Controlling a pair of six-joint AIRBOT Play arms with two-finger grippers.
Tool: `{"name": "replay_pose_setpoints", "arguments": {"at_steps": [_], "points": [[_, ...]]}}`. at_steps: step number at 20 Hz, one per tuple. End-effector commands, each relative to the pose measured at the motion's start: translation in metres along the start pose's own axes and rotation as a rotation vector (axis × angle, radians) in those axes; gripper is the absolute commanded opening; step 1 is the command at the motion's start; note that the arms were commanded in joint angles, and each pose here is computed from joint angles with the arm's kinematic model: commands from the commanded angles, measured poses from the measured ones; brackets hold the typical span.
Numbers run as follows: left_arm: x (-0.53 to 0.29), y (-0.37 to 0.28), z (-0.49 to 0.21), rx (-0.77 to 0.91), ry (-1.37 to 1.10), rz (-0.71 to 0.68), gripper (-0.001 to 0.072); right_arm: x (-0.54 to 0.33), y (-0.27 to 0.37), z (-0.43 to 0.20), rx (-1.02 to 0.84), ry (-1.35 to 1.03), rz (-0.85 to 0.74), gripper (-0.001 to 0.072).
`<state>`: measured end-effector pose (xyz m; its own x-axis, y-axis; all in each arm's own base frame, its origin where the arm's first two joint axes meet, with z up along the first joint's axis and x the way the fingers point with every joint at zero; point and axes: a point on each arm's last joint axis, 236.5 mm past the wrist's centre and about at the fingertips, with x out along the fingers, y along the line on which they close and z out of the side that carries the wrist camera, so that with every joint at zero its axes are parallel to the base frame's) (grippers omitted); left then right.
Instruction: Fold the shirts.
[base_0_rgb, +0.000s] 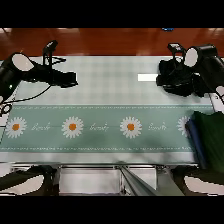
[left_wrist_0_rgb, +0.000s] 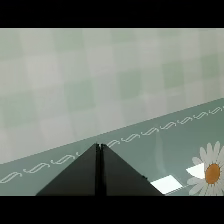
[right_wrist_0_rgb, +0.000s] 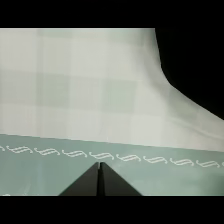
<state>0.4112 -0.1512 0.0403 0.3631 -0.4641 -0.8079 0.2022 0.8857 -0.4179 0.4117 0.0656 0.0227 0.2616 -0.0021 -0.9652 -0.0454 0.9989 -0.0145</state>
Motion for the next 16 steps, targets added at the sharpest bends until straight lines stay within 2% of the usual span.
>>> {"name": "replay_pose_setpoints", "arguments": {"at_steps": [1, 13, 16], "points": [[0.000, 0.000, 0.000, 0.001, -0.001, 0.000, 0.0019, 0.000, 0.001, 0.000, -0.001, 0.001, 0.001, 0.0027], [0.000, 0.000, 0.000, 0.001, -0.001, 0.000, 0.0019, 0.000, 0.001, 0.000, -0.001, -0.001, 0.001, 0.0027], [0.001, 0.004, 0.020, -0.001, -0.085, 0.016, 0.0019, -0.002, 0.004, 0.031, -0.004, -0.133, 0.014, 0.0027]]}}
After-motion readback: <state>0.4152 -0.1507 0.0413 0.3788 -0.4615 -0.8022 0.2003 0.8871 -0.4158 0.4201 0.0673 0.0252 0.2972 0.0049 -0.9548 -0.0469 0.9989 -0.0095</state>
